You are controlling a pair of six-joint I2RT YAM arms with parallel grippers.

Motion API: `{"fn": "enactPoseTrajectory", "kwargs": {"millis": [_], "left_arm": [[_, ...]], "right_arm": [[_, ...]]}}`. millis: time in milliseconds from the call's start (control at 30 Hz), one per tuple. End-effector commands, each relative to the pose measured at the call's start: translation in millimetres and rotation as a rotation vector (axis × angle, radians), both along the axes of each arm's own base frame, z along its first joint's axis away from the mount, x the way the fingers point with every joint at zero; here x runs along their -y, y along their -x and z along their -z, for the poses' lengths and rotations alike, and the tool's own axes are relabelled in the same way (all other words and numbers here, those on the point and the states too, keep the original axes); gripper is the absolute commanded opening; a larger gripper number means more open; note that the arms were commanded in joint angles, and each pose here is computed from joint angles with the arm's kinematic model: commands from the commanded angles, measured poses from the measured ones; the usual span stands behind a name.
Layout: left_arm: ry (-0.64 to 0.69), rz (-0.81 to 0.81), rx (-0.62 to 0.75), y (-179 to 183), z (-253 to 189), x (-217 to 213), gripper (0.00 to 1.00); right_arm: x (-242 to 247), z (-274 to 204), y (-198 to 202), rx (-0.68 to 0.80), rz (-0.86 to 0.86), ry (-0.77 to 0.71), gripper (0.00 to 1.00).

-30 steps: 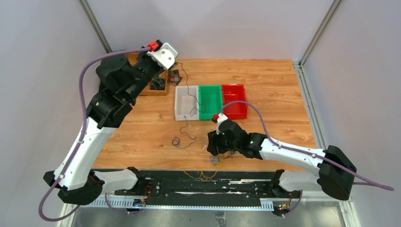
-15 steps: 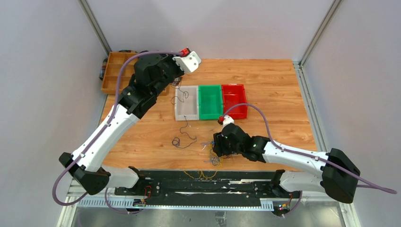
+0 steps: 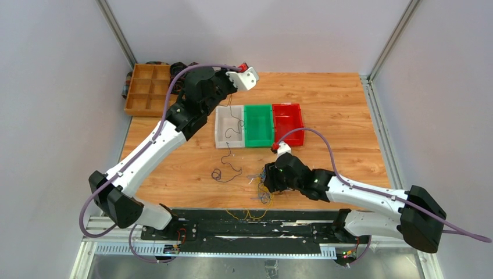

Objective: Untangle the cables
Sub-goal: Place the cable in the bin.

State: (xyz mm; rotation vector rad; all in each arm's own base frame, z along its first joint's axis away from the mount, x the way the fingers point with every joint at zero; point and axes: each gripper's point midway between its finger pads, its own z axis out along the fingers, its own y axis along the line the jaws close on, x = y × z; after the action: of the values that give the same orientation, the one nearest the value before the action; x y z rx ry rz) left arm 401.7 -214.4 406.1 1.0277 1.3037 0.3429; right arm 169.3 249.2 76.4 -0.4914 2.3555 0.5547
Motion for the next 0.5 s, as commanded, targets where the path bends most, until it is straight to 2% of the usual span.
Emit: {"fn": "enactPoseTrajectory", "kwargs": {"millis": [0,200,467], "left_arm": [[0.003,-0.01,0.046,-7,-6,5,0.01],[0.035,-0.004,0.004,-8,1,9,0.01],[0.078,0.001,-0.255,5,72,15,0.0]], "right_arm": [[7,-1,-3,0.017,0.041,-0.007,0.51],[9,-1,-2,0.016,0.047,-0.014,0.5],[11,-1,-2,0.017,0.06,-0.019,0.49]]}}
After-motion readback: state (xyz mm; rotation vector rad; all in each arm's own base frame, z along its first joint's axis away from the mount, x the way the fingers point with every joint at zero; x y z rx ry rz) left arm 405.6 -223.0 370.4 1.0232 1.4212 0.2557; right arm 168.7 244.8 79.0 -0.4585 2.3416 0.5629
